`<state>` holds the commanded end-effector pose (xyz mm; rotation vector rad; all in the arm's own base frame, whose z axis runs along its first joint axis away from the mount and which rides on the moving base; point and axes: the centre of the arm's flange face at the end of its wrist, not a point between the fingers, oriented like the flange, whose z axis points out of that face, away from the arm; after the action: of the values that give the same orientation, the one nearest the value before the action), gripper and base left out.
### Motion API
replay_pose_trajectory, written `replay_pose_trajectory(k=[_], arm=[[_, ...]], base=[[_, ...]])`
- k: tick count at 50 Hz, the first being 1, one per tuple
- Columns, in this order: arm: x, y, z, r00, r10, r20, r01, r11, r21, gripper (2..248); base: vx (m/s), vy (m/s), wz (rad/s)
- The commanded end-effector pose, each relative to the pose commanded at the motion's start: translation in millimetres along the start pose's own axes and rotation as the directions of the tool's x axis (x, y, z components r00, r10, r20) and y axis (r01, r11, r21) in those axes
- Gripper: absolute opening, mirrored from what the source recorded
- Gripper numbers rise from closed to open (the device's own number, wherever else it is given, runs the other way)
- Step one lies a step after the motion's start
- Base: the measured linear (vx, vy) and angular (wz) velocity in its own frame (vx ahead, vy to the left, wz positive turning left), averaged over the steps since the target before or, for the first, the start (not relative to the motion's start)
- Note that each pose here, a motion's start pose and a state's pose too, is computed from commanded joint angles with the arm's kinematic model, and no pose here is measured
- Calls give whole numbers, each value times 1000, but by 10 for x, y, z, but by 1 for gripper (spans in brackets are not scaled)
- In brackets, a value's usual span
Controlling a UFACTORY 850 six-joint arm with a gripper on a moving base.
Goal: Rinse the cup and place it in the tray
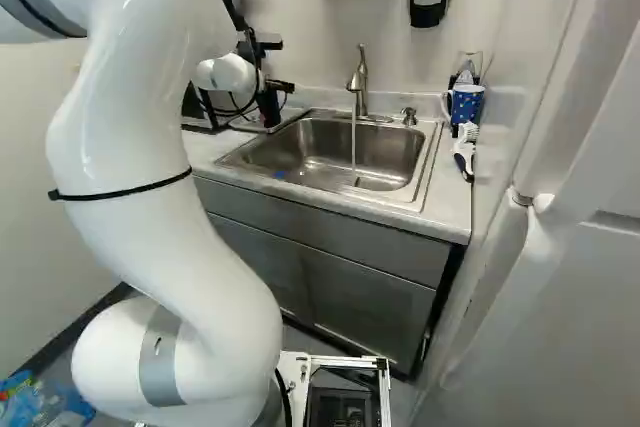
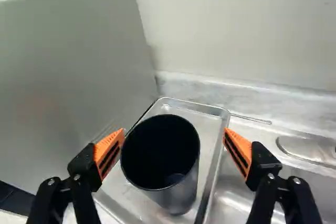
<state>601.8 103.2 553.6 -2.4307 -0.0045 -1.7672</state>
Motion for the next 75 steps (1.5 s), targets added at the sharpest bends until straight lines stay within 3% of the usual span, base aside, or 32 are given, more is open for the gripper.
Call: replay_pose_trajectory(k=[44,75], arm=[[458,-38,-205,996,6,-87,-5,1000,10,247],[782,283,-465,989,-38,-141,35,999,-26,247]], base=[[0,0,0],[0,0,0]])
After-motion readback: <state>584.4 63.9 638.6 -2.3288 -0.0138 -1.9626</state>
